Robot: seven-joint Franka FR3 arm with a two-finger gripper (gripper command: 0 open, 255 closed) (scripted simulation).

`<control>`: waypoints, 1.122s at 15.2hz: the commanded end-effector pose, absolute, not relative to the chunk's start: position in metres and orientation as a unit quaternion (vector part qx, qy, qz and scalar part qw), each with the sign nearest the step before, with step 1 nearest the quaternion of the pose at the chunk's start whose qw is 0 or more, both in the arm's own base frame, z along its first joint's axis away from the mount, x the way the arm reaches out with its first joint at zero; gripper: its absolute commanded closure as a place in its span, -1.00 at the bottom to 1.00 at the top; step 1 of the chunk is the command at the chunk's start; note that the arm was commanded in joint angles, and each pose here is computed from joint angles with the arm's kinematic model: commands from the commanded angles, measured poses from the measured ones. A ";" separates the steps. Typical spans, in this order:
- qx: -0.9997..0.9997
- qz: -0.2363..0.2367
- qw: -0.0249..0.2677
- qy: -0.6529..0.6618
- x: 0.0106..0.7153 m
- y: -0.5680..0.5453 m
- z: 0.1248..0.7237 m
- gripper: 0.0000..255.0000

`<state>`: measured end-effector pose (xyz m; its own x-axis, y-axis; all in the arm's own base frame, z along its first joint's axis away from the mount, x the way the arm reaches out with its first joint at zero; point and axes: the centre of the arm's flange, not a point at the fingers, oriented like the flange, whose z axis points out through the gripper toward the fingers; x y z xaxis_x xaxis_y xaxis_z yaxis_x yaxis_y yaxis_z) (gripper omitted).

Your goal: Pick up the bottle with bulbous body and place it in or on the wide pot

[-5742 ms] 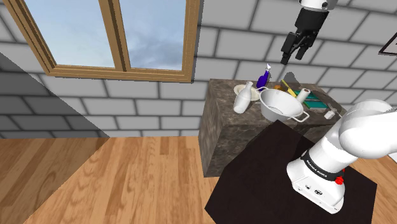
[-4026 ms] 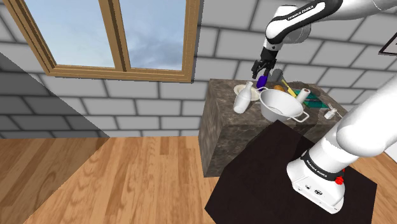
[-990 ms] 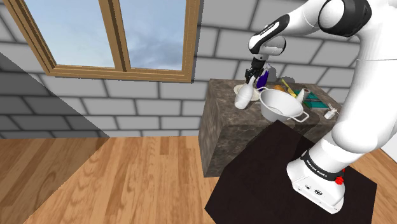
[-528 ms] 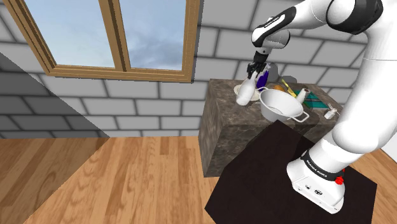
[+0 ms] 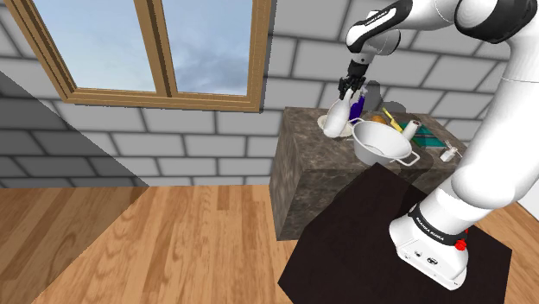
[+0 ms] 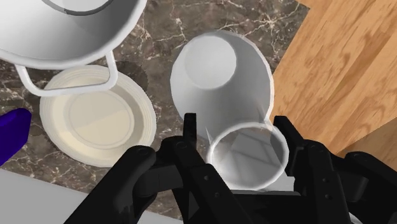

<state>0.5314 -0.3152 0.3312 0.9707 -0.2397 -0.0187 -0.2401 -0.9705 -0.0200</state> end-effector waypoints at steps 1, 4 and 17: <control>-0.993 0.008 0.011 0.121 0.531 -0.315 0.343 1.00; -0.993 0.008 0.011 0.121 0.531 -0.315 0.359 1.00; -0.993 0.008 0.011 0.121 0.531 -0.315 0.424 1.00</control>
